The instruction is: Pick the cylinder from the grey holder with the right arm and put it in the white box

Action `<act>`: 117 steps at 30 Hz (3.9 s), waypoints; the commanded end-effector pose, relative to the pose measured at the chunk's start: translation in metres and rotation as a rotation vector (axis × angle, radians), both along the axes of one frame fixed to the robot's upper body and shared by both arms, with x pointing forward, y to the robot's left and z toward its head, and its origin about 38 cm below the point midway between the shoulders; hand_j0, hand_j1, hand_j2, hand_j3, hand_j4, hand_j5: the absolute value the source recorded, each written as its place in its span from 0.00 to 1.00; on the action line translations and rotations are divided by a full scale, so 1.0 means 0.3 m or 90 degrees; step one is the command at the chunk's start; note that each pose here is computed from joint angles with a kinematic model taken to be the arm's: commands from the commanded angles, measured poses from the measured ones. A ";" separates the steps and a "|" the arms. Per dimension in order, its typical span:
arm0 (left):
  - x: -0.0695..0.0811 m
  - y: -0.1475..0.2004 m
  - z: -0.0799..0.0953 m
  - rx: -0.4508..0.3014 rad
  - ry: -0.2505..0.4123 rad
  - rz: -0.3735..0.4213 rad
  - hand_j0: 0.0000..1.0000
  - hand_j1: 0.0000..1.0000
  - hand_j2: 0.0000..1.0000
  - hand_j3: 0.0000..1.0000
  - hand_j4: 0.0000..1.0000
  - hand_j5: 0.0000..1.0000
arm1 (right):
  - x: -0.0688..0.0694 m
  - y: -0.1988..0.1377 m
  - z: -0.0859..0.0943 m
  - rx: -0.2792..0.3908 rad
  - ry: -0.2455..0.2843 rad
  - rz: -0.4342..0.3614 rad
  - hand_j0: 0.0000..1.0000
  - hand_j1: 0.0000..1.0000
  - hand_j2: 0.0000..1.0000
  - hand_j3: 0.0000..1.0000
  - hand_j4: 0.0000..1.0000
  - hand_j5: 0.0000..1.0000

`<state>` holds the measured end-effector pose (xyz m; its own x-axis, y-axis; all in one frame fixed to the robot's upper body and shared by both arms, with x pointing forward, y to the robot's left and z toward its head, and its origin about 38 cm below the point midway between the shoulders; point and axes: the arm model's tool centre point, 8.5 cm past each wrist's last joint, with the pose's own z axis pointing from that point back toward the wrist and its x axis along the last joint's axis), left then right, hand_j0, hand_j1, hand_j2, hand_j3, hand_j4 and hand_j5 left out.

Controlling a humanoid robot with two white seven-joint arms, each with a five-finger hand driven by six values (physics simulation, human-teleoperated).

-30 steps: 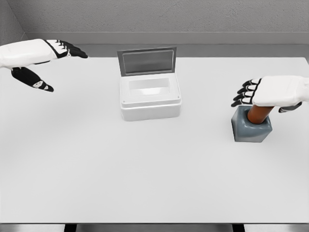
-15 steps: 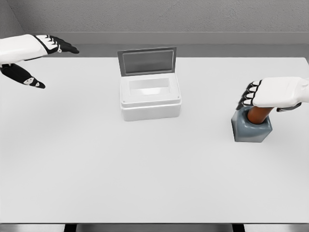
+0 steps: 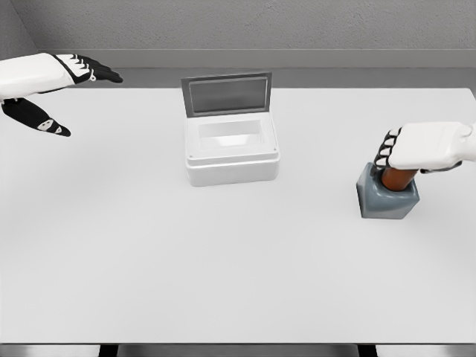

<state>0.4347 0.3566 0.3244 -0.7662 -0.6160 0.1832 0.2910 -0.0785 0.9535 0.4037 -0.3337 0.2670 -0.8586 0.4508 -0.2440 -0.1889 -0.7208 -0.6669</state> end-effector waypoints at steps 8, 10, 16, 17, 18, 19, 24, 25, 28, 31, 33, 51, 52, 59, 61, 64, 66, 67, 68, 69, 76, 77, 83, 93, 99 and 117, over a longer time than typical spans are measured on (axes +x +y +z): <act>-0.001 0.003 0.000 -0.004 0.002 0.002 1.00 1.00 1.00 1.00 1.00 1.00 | -0.012 0.015 -0.002 -0.007 0.008 0.011 0.67 0.67 0.67 0.67 0.67 0.67; -0.001 -0.002 -0.001 -0.007 0.003 -0.001 1.00 1.00 1.00 1.00 1.00 1.00 | -0.010 0.013 0.004 -0.008 0.005 0.010 0.63 0.63 0.63 0.63 0.63 0.63; -0.009 -0.018 -0.011 -0.003 0.006 -0.010 1.00 1.00 1.00 1.00 1.00 1.00 | -0.009 0.011 0.010 -0.008 0.002 0.009 0.53 0.53 0.53 0.53 0.53 0.53; -0.008 -0.028 -0.012 -0.007 0.006 -0.015 1.00 1.00 1.00 1.00 1.00 1.00 | -0.010 0.011 0.006 -0.008 0.004 0.009 0.52 0.52 0.52 0.52 0.52 0.52; -0.009 -0.035 -0.018 -0.008 0.008 -0.019 1.00 1.00 1.00 1.00 1.00 1.00 | -0.009 0.011 0.010 -0.008 0.002 0.009 0.49 0.49 0.49 0.49 0.49 0.49; -0.015 -0.038 -0.034 -0.008 0.014 -0.021 1.00 1.00 1.00 1.00 1.00 1.00 | -0.007 0.013 0.014 -0.007 0.001 0.010 0.49 0.49 0.49 0.49 0.49 0.49; -0.039 -0.025 -0.126 -0.002 0.053 -0.015 1.00 1.00 1.00 1.00 1.00 1.00 | -0.016 0.025 0.047 -0.007 -0.015 0.020 0.49 0.49 0.49 0.49 0.49 0.49; -0.039 -0.024 -0.129 -0.001 0.054 -0.015 1.00 1.00 1.00 1.00 1.00 1.00 | -0.017 0.023 0.048 -0.006 -0.014 0.020 0.48 0.48 0.48 0.48 0.48 0.48; -0.051 -0.060 -0.106 0.000 0.041 -0.037 1.00 1.00 1.00 1.00 1.00 1.00 | -0.015 0.025 0.060 -0.005 -0.020 0.021 0.46 0.46 0.46 0.46 0.46 0.46; -0.055 -0.073 -0.110 0.000 0.041 -0.044 1.00 1.00 1.00 1.00 1.00 1.00 | -0.010 0.027 0.076 -0.005 -0.028 0.022 0.46 0.46 0.46 0.46 0.46 0.46; -0.057 -0.075 -0.112 0.001 0.041 -0.046 1.00 1.00 1.00 1.00 1.00 1.00 | -0.007 0.032 0.078 -0.003 -0.029 0.023 0.46 0.46 0.46 0.46 0.46 0.46; -0.051 -0.039 -0.076 0.034 0.008 -0.024 1.00 1.00 1.00 1.00 1.00 1.00 | 0.050 0.194 0.153 0.035 -0.074 0.088 0.46 0.46 0.46 0.46 0.46 0.46; -0.051 -0.038 -0.077 0.034 0.009 -0.023 1.00 1.00 1.00 1.00 1.00 1.00 | 0.051 0.199 0.157 0.036 -0.075 0.090 0.46 0.46 0.46 0.46 0.46 0.46; -0.049 -0.055 -0.086 0.029 0.011 -0.030 1.00 1.00 1.00 1.00 1.00 1.00 | 0.100 0.263 0.158 0.058 -0.076 0.100 0.46 0.46 0.46 0.46 0.46 0.46; -0.049 -0.056 -0.097 0.030 0.016 -0.030 1.00 1.00 1.00 1.00 1.00 1.00 | 0.114 0.264 0.152 0.062 -0.073 0.095 0.46 0.46 0.46 0.46 0.46 0.46; -0.052 -0.052 -0.102 0.029 0.018 -0.028 1.00 1.00 1.00 1.00 1.00 1.00 | 0.141 0.289 0.146 0.072 -0.070 0.094 0.46 0.46 0.46 0.46 0.46 0.46; -0.050 -0.048 -0.100 0.029 0.017 -0.026 1.00 1.00 1.00 1.00 1.00 1.00 | 0.150 0.288 0.149 0.073 -0.071 0.090 0.46 0.46 0.46 0.46 0.46 0.46; -0.048 -0.048 -0.099 0.029 0.016 -0.025 1.00 1.00 1.00 1.00 1.00 1.00 | 0.153 0.295 0.147 0.075 -0.070 0.091 0.46 0.46 0.46 0.46 0.46 0.46; -0.046 -0.047 -0.099 0.028 0.016 -0.024 1.00 1.00 1.00 1.00 1.00 1.00 | 0.161 0.302 0.143 0.078 -0.068 0.091 0.46 0.46 0.46 0.46 0.46 0.46; -0.044 -0.051 -0.095 0.031 0.012 -0.025 1.00 1.00 1.00 1.00 1.00 1.00 | 0.171 0.318 0.155 0.081 -0.073 0.094 0.46 0.46 0.46 0.46 0.46 0.46; -0.021 -0.058 -0.103 0.021 0.012 -0.020 1.00 1.00 1.00 1.00 1.00 1.00 | 0.206 0.391 0.184 0.098 -0.082 0.110 0.46 0.46 0.46 0.46 0.46 0.46; -0.021 -0.057 -0.103 0.020 0.013 -0.020 1.00 1.00 1.00 1.00 1.00 1.00 | 0.207 0.393 0.186 0.098 -0.083 0.110 0.46 0.46 0.46 0.46 0.46 0.46; 0.015 0.019 -0.029 0.012 -0.021 0.029 1.00 1.00 1.00 1.00 1.00 1.00 | 0.247 0.435 0.187 0.109 -0.079 0.108 0.46 0.46 0.46 0.46 0.46 0.46; 0.105 -0.133 -0.027 0.009 -0.066 0.000 1.00 1.00 1.00 1.00 1.00 1.00 | 0.295 0.489 0.159 0.123 -0.063 0.101 0.46 0.46 0.46 0.46 0.46 0.46; 0.153 -0.161 -0.024 0.010 -0.071 0.009 1.00 1.00 1.00 1.00 1.00 1.00 | 0.320 0.521 0.143 0.130 -0.055 0.096 0.46 0.46 0.46 0.46 0.46 0.46; 0.276 -0.150 -0.034 0.023 -0.060 0.068 1.00 1.00 1.00 1.00 1.00 1.00 | 0.373 0.623 0.137 0.155 -0.042 0.095 0.46 0.46 0.46 0.46 0.46 0.46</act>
<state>0.5140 0.3036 0.3206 -0.7284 -0.6819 0.0671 0.1835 -0.0998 0.9779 0.5140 -0.1496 0.3084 -0.9058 0.3691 -0.2081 -0.0387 -0.5612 -0.8268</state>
